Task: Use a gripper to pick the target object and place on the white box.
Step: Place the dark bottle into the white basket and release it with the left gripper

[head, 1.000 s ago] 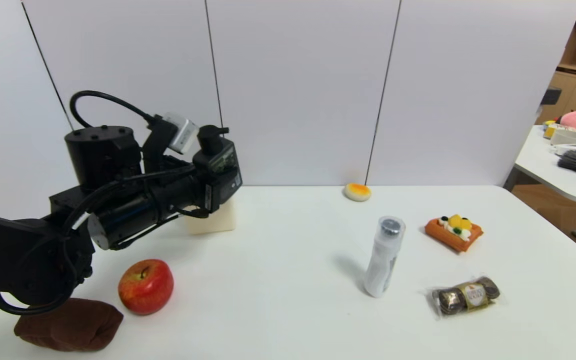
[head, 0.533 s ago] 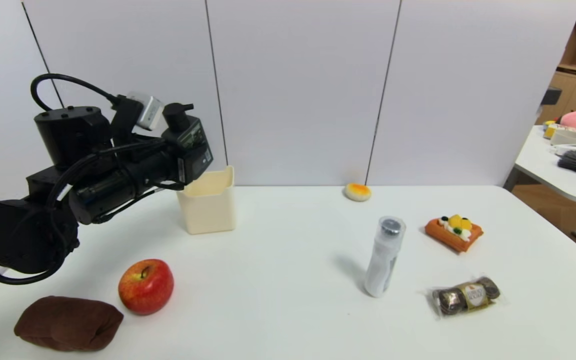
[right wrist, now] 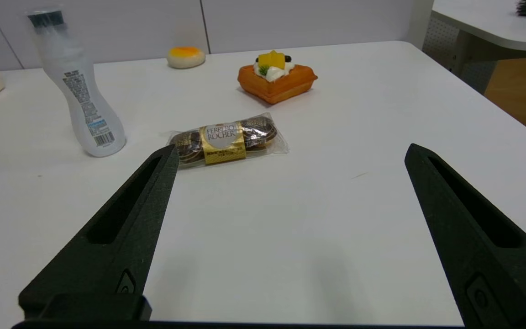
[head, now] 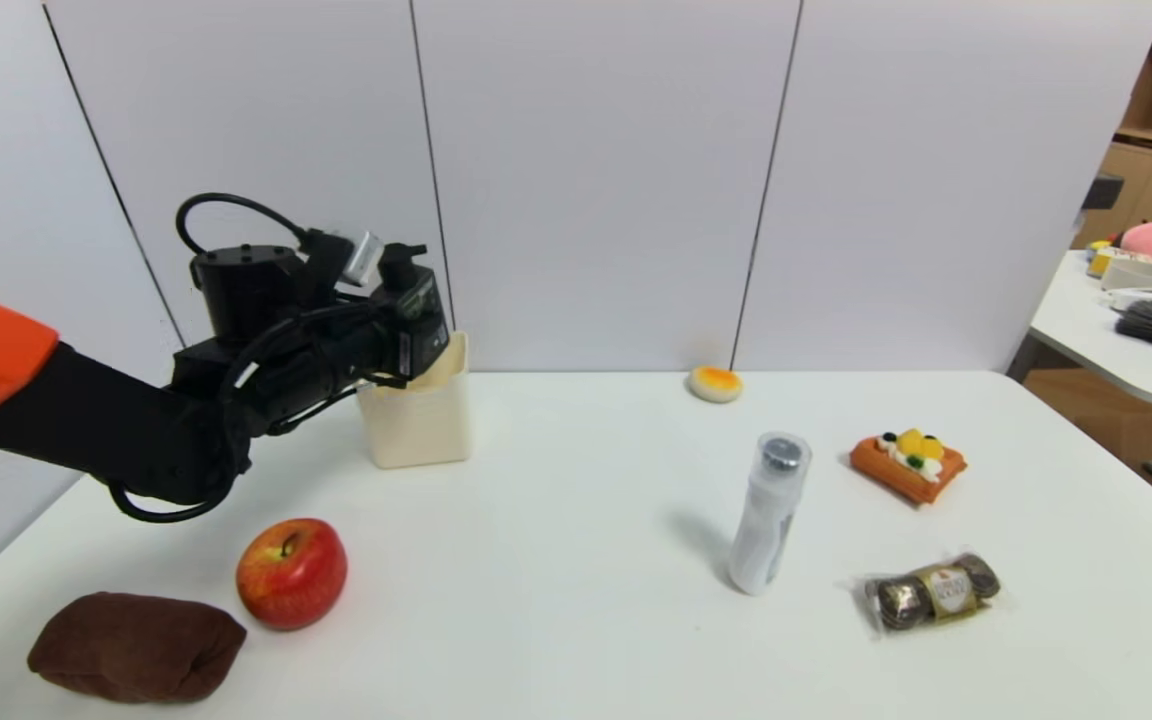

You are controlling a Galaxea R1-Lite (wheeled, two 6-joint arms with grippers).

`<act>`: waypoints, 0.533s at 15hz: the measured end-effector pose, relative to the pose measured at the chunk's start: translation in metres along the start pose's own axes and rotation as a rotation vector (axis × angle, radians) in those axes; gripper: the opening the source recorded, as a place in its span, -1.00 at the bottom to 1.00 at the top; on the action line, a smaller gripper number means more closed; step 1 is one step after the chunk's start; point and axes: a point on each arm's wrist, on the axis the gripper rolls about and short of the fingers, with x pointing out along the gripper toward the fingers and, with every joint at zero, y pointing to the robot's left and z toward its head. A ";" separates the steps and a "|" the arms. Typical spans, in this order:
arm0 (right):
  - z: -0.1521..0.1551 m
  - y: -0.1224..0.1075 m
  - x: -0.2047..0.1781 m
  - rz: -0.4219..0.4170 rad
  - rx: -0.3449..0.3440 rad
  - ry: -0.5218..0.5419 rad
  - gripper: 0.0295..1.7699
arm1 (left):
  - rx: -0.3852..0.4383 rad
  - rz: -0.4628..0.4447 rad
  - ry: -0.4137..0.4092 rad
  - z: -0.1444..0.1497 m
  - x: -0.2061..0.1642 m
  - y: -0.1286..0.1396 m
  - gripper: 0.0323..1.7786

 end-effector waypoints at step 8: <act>0.000 0.000 0.000 0.000 0.001 0.000 0.93 | -0.009 0.000 0.071 -0.031 0.020 0.004 -0.32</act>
